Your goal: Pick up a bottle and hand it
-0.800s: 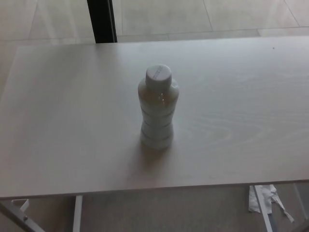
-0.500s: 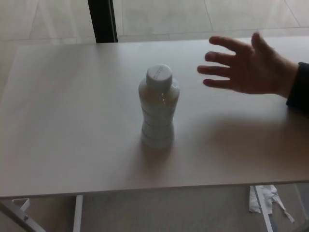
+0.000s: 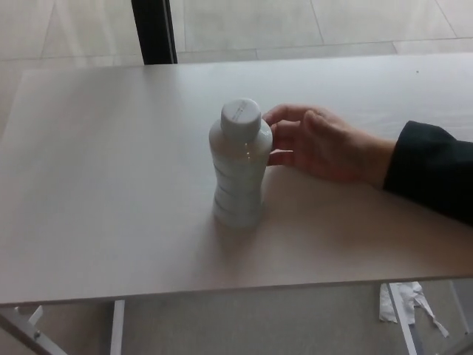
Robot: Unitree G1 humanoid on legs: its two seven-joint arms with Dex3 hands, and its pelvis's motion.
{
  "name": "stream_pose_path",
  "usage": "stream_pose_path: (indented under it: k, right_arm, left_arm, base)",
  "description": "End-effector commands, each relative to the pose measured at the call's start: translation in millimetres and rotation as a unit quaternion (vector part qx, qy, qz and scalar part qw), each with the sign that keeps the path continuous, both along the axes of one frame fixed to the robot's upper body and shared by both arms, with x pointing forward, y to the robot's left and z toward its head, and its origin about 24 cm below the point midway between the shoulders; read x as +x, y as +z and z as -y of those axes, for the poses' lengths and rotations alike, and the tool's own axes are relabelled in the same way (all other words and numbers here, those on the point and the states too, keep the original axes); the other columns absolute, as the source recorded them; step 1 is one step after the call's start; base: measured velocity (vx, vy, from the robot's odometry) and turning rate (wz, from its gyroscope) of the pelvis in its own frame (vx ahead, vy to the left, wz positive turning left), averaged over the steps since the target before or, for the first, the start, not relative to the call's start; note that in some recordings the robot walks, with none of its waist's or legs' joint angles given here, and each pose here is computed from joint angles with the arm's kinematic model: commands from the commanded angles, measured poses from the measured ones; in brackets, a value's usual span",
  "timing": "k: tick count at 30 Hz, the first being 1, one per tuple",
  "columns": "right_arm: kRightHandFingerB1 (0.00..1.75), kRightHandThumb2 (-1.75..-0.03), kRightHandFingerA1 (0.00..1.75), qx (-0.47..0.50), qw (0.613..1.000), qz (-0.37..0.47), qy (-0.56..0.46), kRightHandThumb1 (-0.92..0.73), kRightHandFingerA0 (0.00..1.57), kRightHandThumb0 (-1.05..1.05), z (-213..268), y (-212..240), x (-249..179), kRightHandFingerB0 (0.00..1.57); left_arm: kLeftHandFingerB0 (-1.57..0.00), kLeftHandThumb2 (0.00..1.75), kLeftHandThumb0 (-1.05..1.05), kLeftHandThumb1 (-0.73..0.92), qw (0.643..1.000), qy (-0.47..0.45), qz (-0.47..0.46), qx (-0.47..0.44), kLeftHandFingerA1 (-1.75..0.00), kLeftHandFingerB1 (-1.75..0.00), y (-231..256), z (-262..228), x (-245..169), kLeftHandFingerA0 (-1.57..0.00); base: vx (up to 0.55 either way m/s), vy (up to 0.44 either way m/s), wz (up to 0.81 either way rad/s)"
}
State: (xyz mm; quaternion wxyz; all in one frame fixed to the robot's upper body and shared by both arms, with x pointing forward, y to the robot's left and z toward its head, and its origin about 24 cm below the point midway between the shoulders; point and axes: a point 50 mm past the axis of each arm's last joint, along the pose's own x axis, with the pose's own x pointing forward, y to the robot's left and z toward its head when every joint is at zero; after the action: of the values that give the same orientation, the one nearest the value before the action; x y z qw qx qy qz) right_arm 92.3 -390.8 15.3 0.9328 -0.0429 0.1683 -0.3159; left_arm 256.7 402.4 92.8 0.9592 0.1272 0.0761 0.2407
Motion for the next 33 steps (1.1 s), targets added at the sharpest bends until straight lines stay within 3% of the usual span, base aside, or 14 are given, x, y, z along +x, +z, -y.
stream_pose_path:
  k: [1,4,7,12,13,16,19,24,25,26,27,29,30,33]
  right_arm:
    - [0.58,-0.93,0.83,0.004,1.0,0.005,-0.001,-0.47,0.83,-0.78,4,6,-2,0.34]
    - [0.52,-0.57,0.7,0.01,1.0,0.007,-0.006,-0.59,0.79,-0.74,5,6,1,0.42]
    - [0.59,-0.88,1.06,0.012,1.0,-0.001,-0.006,-0.44,1.02,-0.74,4,4,5,0.39]
    - [0.59,-0.88,0.91,0.017,1.0,0.002,-0.009,-0.43,0.97,-0.74,2,5,5,0.39]
    - [0.52,-0.58,0.99,0.015,1.0,0.0,-0.008,-0.58,1.03,-0.75,3,5,6,0.43]
    - [0.58,-0.89,0.93,0.012,1.0,-0.005,0.001,-0.45,0.96,-0.75,2,5,6,0.37]
    - [0.5,-0.58,0.99,0.013,1.0,-0.007,0.0,-0.59,1.03,-0.77,1,6,7,0.43]
    - [0.57,-0.88,1.11,0.013,1.0,-0.008,0.001,-0.45,1.06,-0.77,-1,8,8,0.38]
    - [0.57,-0.89,1.05,0.014,1.0,-0.009,0.001,-0.44,1.02,-0.76,-1,7,7,0.37]
    - [0.57,-0.89,1.05,0.014,1.0,-0.009,0.001,-0.44,1.02,-0.76,-1,7,7,0.37]
    - [0.5,-0.58,0.89,0.016,1.0,-0.007,0.003,-0.59,0.95,-0.76,-1,7,7,0.42]
    - [0.58,-0.89,0.97,0.017,1.0,-0.005,0.003,-0.45,0.97,-0.73,-2,7,8,0.38]
    - [0.58,-0.89,0.94,0.016,1.0,-0.007,0.001,-0.45,0.97,-0.73,-2,6,9,0.39]
    - [0.58,-0.89,1.07,0.013,1.0,-0.012,0.004,-0.45,1.02,-0.75,-3,6,10,0.38]
  left_arm:
    - [-0.05,0.7,-1.05,0.44,0.99,-0.135,-0.029,-0.009,-1.53,-1.36,-16,58,31,-0.19]
    - [-0.01,0.68,-1.05,0.42,0.984,-0.172,-0.029,-0.039,-1.41,-1.28,-19,85,40,-0.18]
    - [-0.07,0.65,-1.05,0.43,0.975,-0.216,-0.042,-0.035,-1.35,-1.1,-24,120,47,-0.08]
    - [-0.01,0.88,-1.05,0.28,0.953,-0.291,-0.076,-0.026,-1.28,-1.03,-35,172,59,-0.3]
    - [-0.12,0.63,-1.05,0.41,0.951,-0.298,-0.079,-0.024,-1.23,-1.07,-36,178,61,-0.14]
    - [-0.1,0.63,-1.05,0.41,0.946,-0.314,-0.083,-0.013,-1.33,-1.15,-38,191,65,-0.09]
    - [-0.08,0.65,-1.05,0.43,0.941,-0.328,-0.087,0.004,-1.35,-1.13,-38,198,68,-0.04]
    - [-0.03,0.64,-1.05,0.37,0.926,-0.358,-0.116,0.018,-1.27,-1.09,-42,213,73,0.0]
    - [-0.16,0.7,-0.37,-0.2,0.918,-0.371,-0.135,0.018,-0.75,-0.66,-48,216,72,-0.26]
    - [-0.16,0.7,-0.37,-0.2,0.918,-0.373,-0.137,0.018,-0.75,-0.66,-48,216,72,-0.26]
    - [0.0,0.62,-1.05,0.38,0.914,-0.379,-0.146,0.018,-1.14,-1.03,-50,218,72,0.0]
    - [0.0,0.62,-1.05,0.38,0.909,-0.383,-0.157,0.039,-1.14,-0.98,-54,221,73,0.0]
    - [-0.01,0.8,-0.43,0.01,0.908,-0.384,-0.162,0.038,-0.79,-0.7,-55,223,72,-0.06]
    - [0.0,0.61,-1.05,0.38,0.906,-0.388,-0.163,0.044,-1.05,-0.91,-56,225,72,0.0]
  base:
    - [0.0,0.0,0.0]
    - [0.0,0.0,0.0]
    - [0.0,0.0,0.0]
    - [0.0,0.0,0.0]
    - [0.0,0.0,0.0]
    - [0.0,0.0,0.0]
    - [0.0,0.0,0.0]
    - [0.0,0.0,0.0]
    - [0.0,0.0,0.0]
    - [0.0,0.0,0.0]
    - [0.0,0.0,0.0]
    - [0.0,0.0,0.0]
    - [0.0,0.0,0.0]
    - [0.0,0.0,0.0]
